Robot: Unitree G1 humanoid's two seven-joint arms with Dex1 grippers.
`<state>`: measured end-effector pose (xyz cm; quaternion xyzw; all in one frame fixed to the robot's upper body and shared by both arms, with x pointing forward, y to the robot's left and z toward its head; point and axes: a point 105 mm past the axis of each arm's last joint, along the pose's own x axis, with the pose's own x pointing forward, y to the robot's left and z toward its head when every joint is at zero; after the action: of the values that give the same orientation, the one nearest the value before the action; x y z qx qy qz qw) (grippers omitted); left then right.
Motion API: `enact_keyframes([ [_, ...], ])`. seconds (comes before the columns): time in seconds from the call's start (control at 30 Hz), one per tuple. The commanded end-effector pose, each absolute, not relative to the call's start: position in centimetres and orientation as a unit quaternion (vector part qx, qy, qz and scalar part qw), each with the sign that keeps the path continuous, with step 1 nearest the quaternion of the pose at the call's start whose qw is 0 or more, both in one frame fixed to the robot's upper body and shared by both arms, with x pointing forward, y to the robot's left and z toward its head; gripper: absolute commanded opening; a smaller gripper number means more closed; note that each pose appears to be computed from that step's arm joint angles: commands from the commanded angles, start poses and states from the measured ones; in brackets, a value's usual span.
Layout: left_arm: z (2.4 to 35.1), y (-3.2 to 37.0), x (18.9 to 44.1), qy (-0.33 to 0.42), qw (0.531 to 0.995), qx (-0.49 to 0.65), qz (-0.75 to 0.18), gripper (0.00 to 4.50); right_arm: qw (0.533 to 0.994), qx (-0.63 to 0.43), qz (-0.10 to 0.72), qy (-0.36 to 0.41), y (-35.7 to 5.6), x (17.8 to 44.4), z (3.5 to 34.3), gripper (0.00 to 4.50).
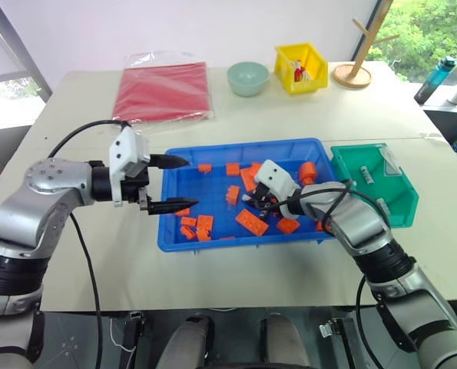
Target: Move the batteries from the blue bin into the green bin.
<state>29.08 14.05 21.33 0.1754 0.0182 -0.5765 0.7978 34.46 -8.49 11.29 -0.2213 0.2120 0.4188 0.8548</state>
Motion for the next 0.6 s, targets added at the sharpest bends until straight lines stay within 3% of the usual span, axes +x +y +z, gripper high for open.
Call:
enact_keyframes([
  [0.03, 22.5, 14.2, 29.1, -0.007, 0.800, 0.190, -0.569, 4.50, 0.887, -0.138, 0.409, 0.164, -9.1, 35.3, 16.6, 0.05],
  [0.1, 22.5, 14.3, 29.1, -0.006, 0.800, 0.190, -0.569, 4.50, 0.899, -0.090, 0.405, 0.138, -10.2, 35.2, 20.0, 0.05],
  [0.2, 22.2, 14.5, 29.0, -0.002, 0.801, 0.188, -0.569, 4.50, 0.933, -0.046, 0.342, 0.105, -15.8, 35.4, 25.1, 0.05],
  [0.27, 22.0, 14.5, 29.0, -0.001, 0.801, 0.187, -0.569, 4.50, 0.953, -0.048, 0.281, 0.105, -20.4, 34.9, 26.7, 0.05],
  [0.4, 21.7, 14.2, 29.1, -0.003, 0.800, 0.182, -0.572, 4.50, 0.971, -0.088, 0.163, 0.150, -28.5, 33.2, 26.0, 0.05],
  [0.53, 21.7, 13.7, 29.4, -0.008, 0.796, 0.179, -0.579, 4.50, 0.973, -0.070, 0.123, 0.183, -31.6, 32.0, 24.3, 0.05],
  [0.6, 21.7, 13.5, 29.5, -0.010, 0.792, 0.180, -0.583, 4.50, 0.972, -0.072, 0.114, 0.191, -31.8, 31.9, 23.2, 1.08],
])
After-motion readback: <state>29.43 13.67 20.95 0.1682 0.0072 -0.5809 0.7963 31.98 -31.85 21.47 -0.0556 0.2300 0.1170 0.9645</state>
